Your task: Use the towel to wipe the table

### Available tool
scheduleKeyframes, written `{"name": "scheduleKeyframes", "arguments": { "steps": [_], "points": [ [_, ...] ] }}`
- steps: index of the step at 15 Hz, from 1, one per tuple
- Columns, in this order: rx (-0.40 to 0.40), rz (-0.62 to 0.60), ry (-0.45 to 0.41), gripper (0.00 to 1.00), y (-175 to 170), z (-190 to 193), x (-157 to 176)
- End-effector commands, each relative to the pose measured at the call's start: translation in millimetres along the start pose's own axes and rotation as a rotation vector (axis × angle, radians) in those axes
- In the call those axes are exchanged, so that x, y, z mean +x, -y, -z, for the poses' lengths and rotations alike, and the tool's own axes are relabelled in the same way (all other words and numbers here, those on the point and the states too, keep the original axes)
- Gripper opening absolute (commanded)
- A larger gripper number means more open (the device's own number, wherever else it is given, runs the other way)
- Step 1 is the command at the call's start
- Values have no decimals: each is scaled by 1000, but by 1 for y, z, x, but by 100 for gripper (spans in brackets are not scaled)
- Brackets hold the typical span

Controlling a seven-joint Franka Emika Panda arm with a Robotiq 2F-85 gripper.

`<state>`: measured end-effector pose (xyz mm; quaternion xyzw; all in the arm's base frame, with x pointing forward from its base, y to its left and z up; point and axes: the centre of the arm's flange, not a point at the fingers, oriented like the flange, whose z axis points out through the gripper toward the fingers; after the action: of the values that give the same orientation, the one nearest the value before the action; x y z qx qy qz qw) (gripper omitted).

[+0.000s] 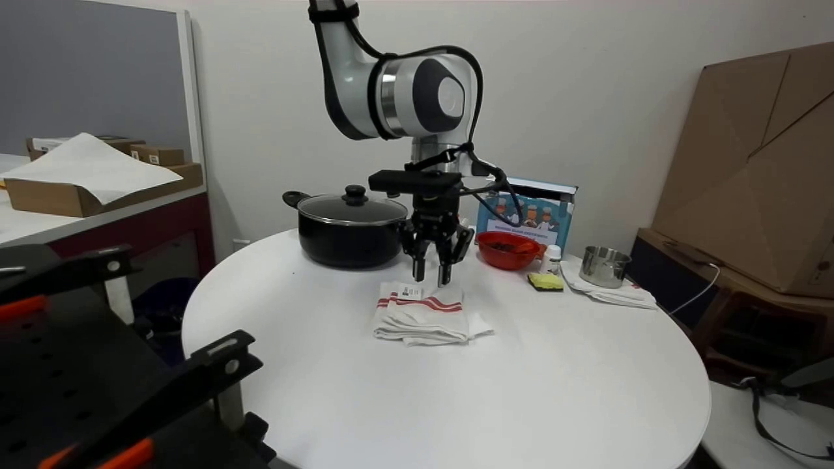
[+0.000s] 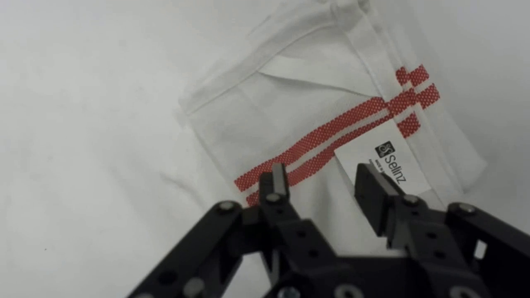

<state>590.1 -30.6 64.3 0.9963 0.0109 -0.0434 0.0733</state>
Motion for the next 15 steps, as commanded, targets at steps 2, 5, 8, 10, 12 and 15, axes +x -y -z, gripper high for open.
{"name": "scheduleKeyframes", "arguments": {
  "steps": [2,5,8,10,12,15],
  "points": [
    [68,60,26,87,24,3,-17],
    [69,71,9,100,58,5,-54],
    [79,76,-8,100,81,16,-95],
    [90,83,-10,100,87,30,-121],
    [82,65,-32,100,89,47,-141],
    [77,58,-64,100,85,81,-151]
  ]
}}
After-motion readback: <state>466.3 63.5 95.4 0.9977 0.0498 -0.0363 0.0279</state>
